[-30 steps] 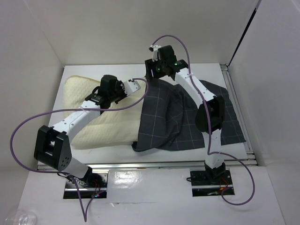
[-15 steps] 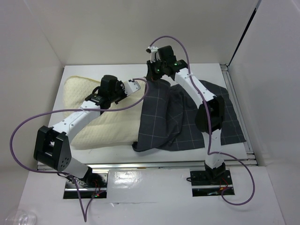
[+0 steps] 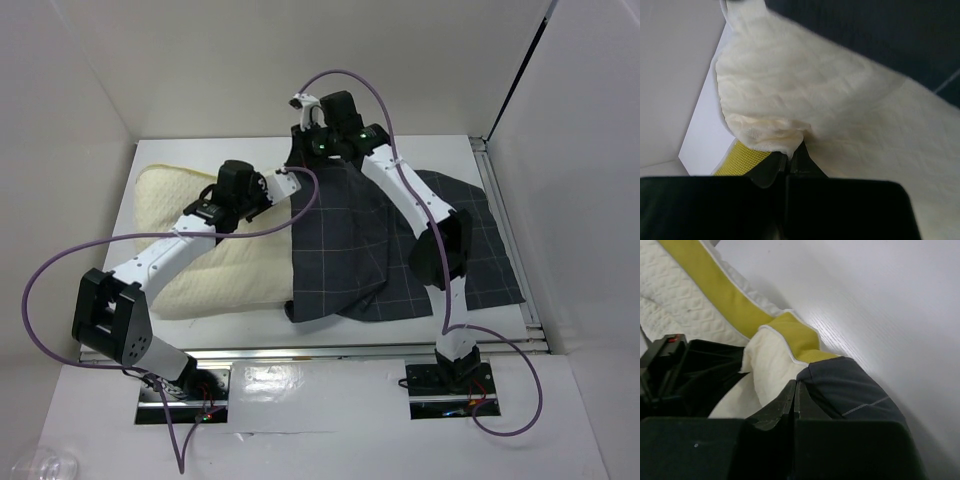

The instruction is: Put the pillow into the pillowcase

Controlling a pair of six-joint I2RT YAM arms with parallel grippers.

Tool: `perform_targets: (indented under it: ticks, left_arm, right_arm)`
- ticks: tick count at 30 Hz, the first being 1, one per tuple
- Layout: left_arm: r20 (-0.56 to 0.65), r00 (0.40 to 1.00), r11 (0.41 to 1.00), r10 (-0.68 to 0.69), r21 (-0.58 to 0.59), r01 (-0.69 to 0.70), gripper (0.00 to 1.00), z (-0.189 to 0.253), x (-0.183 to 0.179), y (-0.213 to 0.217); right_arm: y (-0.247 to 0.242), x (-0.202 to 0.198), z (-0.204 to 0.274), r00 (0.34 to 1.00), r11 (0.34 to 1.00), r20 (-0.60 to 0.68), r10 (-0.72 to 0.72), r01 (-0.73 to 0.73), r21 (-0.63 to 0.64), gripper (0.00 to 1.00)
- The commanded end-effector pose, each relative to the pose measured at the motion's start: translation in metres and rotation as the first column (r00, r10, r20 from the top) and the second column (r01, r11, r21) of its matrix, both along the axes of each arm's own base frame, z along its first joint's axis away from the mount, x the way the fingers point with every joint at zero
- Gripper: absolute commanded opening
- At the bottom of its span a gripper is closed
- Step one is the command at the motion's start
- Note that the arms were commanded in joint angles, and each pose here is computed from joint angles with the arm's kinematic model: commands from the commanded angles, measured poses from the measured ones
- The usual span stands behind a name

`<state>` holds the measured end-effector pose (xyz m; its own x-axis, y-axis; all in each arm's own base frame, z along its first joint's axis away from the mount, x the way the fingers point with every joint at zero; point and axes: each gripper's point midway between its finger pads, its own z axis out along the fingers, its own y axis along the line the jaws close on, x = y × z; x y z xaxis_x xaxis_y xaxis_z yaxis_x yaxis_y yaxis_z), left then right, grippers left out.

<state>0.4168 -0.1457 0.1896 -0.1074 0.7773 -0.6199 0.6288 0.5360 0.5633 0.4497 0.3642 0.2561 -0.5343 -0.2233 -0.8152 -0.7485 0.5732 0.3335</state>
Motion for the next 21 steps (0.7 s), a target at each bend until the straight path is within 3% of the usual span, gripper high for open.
perform_targets:
  ticks: [1, 9, 17, 21]
  left_arm:
    - [0.216, 0.976, 0.992, -0.018, -0.121, 0.045, 0.00, 0.080, 0.021, -0.029]
    - [0.261, 0.965, 0.982, -0.016, -0.178, 0.065, 0.00, 0.109, 0.016, -0.047]
    - [0.276, 0.961, 0.970, -0.033, -0.221, 0.097, 0.00, 0.130, -0.011, -0.058]
    - [0.265, 0.964, 0.968, -0.026, -0.234, 0.090, 0.00, 0.131, -0.019, -0.056]
  right_arm:
    - [0.047, -0.046, 0.033, 0.986, 0.981, -0.003, 0.165, -0.164, 0.099, 0.00]
    - [0.073, -0.062, 0.025, 0.981, 0.977, -0.024, 0.191, -0.188, 0.101, 0.00]
    - [0.019, 0.009, -0.002, 0.999, 0.999, -0.027, -0.018, 0.019, 0.041, 0.00]
    - [0.000, 0.024, -0.011, 0.996, 0.997, -0.048, -0.076, 0.078, 0.026, 0.00]
